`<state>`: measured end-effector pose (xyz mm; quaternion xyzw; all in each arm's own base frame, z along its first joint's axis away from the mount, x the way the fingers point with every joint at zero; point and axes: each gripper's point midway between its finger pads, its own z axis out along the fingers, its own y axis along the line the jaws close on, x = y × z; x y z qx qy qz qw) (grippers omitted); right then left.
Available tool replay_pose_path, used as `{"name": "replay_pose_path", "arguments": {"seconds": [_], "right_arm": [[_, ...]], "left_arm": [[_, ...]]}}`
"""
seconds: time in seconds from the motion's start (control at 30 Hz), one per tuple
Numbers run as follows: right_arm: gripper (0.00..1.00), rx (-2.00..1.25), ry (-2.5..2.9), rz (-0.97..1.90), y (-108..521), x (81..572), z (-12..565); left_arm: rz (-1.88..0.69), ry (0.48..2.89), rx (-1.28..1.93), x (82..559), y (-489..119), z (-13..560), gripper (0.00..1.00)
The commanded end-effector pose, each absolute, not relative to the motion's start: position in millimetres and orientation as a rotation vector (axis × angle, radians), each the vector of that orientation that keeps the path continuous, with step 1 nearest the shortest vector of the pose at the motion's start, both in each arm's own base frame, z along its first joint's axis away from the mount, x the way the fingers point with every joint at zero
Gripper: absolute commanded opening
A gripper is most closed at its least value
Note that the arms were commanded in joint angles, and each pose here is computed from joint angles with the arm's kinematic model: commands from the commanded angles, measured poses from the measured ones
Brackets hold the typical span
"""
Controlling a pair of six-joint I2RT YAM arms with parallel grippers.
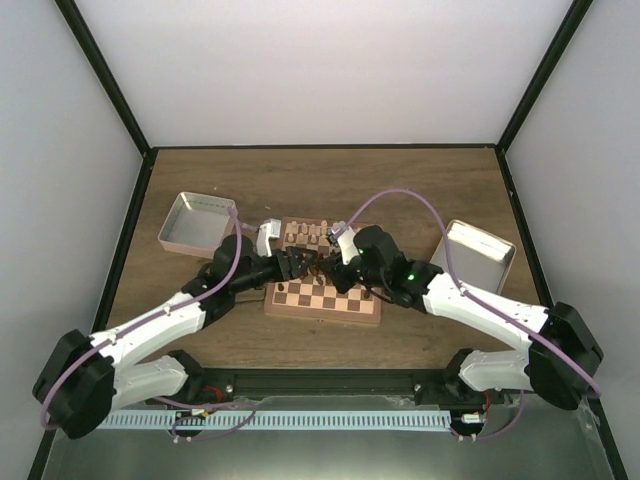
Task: Set up the chess pieces on the board
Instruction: Place the chess piece on the chessboard.
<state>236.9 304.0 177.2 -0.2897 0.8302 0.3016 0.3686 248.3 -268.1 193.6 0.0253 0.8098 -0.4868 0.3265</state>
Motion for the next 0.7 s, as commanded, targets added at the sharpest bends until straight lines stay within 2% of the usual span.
{"name": "replay_pose_path", "arguments": {"seconds": [0.0, 0.33, 0.43, 0.5, 0.57, 0.67], "right_arm": [[0.01, -0.763, 2.053, 0.853, 314.9, 232.1, 195.3], [0.02, -0.705, 2.038, 0.915, 318.9, 232.5, 206.3], [0.05, -0.668, 2.048, 0.917, 317.8, 234.9, 207.5], [0.16, -0.635, 2.054, 0.945, 317.0, 233.4, 211.5], [0.39, -0.591, 2.032, 1.002, 315.5, 229.3, 224.0], [0.54, -0.524, 1.954, 1.133, 312.5, 218.5, 247.1]], "left_arm": [[-1.509, 2.034, 0.05, 245.4, -287.8, 219.2, 0.63], [-1.535, 2.073, 0.016, 246.8, -291.8, 205.8, 0.16], [-1.517, 2.07, 0.015, 247.7, -290.1, 206.3, 0.08], [-1.514, 2.056, 0.024, 247.8, -289.5, 210.1, 0.07], [-1.518, 2.022, 0.034, 247.2, -288.0, 218.8, 0.07], [-1.534, 1.958, 0.037, 246.9, -285.1, 238.0, 0.07]]}}
